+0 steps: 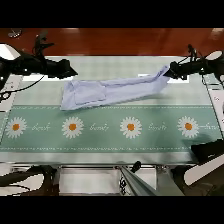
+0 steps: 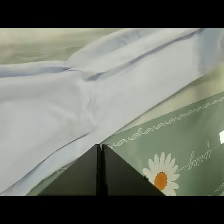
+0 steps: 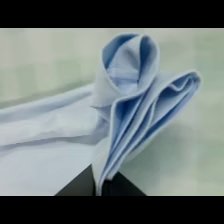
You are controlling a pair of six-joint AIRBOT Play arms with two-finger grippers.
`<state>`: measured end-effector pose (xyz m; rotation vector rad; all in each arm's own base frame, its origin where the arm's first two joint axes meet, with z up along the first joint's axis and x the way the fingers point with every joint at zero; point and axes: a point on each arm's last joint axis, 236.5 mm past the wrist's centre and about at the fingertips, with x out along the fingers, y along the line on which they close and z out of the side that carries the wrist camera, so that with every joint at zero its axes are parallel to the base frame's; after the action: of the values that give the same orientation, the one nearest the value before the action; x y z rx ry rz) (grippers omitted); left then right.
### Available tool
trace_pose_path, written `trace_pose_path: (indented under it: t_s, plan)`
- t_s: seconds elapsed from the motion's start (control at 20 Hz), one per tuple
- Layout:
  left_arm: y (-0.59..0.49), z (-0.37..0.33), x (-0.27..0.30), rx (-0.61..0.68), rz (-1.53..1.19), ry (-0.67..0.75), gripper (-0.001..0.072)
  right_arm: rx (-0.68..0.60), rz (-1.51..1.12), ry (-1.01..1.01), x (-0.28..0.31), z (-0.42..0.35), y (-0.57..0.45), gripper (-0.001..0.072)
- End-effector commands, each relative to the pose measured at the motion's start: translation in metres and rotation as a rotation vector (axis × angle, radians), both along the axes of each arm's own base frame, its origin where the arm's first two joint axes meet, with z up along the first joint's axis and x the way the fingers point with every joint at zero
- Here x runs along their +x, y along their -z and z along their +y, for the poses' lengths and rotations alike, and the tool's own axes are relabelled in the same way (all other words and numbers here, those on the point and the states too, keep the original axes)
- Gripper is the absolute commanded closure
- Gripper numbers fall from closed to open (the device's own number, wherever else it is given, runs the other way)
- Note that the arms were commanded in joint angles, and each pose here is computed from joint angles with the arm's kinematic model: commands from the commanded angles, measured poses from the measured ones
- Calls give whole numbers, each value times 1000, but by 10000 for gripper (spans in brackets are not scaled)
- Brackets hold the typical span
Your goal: Fold the shirts.
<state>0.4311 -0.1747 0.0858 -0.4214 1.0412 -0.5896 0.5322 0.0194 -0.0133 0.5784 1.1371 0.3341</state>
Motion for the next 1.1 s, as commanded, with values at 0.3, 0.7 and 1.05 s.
trace_pose_path:
  t_s: [0.3, 0.7, 1.05]
  plan:
    - [19, -144, -38, -55, -92, 69, 695, -197, -282, -164, -53, 51, -164, 695]
    - [66, -223, -66, -130, -37, 21, 694, -211, -395, -220, -119, 107, -247, 695]
    - [98, -252, -57, -177, 71, -22, 694, -218, -386, -286, -170, 138, -267, 695]
